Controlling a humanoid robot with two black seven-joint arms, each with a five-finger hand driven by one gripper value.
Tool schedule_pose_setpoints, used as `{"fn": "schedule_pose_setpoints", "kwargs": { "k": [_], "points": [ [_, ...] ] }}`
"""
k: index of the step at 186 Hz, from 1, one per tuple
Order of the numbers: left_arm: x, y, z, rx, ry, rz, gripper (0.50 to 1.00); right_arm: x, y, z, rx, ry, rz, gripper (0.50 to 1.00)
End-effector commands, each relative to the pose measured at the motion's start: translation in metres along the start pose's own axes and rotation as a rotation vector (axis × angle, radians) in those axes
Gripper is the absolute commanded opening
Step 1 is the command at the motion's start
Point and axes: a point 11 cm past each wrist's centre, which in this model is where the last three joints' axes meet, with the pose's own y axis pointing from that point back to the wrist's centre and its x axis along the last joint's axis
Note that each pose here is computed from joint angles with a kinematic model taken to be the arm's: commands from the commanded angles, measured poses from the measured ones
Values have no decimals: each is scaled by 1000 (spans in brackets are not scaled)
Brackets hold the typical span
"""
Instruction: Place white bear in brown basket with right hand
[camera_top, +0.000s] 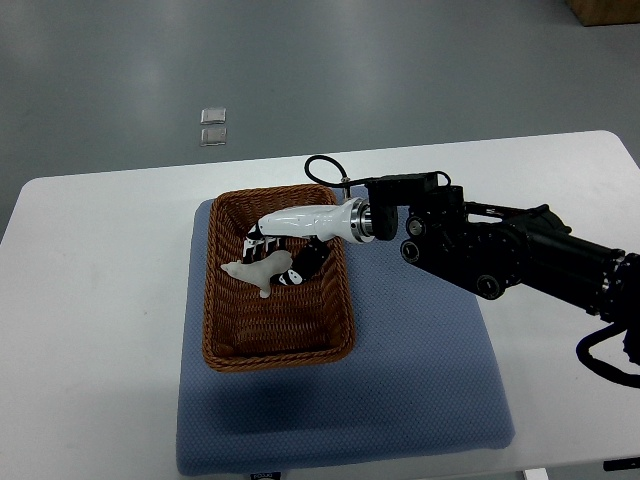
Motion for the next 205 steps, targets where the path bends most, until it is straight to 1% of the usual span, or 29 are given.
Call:
{"fn": "schedule_pose_setpoints", "kwargs": {
  "k": [1,50,62,63,68,70,75,80,86,107,111,114,115,116,117,118,119,120,132,141,143,145,148,160,165,191,205],
  "points": [
    [0,0,0,0,0,0,1000,-3,-2,-1,2,-3,0,500],
    [0,0,0,0,0,0,1000,-7,-3,4,-12,0,12,500],
    [0,0,0,0,0,0,1000,-8,-3,6,-14,-4,11,552],
    [0,0,0,0,0,0,1000,-8,-3,6,-16,-5,11,564],
    [0,0,0,0,0,0,1000,-8,-2,8,-20,-6,13,580],
    [0,0,0,0,0,0,1000,-8,-2,9,-24,-9,14,596],
    [0,0,0,0,0,0,1000,-8,-2,10,-25,-11,15,613],
    [0,0,0,0,0,0,1000,-8,-2,10,-27,-10,18,649],
    [0,0,0,0,0,0,1000,-8,-2,11,-28,-10,20,666],
    [0,0,0,0,0,0,1000,-7,-2,10,-26,-10,21,682],
    [0,0,0,0,0,0,1000,-7,-2,10,-26,-10,21,693],
    [0,0,0,0,0,0,1000,-7,-2,10,-26,-10,21,715],
    [0,0,0,0,0,0,1000,-7,-2,10,-26,-10,21,715],
    [0,0,0,0,0,0,1000,-7,-2,10,-26,-12,21,727],
    [0,0,0,0,0,0,1000,-7,-2,10,-26,-12,21,727],
    [0,0,0,0,0,0,1000,-7,-2,10,-26,-12,21,739],
    [0,0,0,0,0,0,1000,-7,-2,10,-26,-12,21,740],
    [0,0,0,0,0,0,1000,-7,-2,10,-24,-14,23,752],
    [0,0,0,0,0,0,1000,-7,-2,9,-20,-15,23,778],
    [0,0,0,0,0,0,1000,-6,-2,8,-15,-19,25,817],
    [0,0,0,0,0,0,1000,-6,-2,8,-11,-21,26,840],
    [0,0,0,0,0,0,1000,-6,-2,8,-11,-21,26,840],
    [0,0,0,0,0,0,1000,-5,-2,7,-9,-21,24,858],
    [0,0,0,0,0,0,1000,-5,-1,7,-6,-25,21,874],
    [0,0,0,0,0,0,1000,-4,0,7,-6,-26,23,897],
    [0,0,0,0,0,0,1000,7,4,6,9,-66,56,907],
    [0,0,0,0,0,0,1000,23,9,4,34,-132,112,913]
  ]
}}
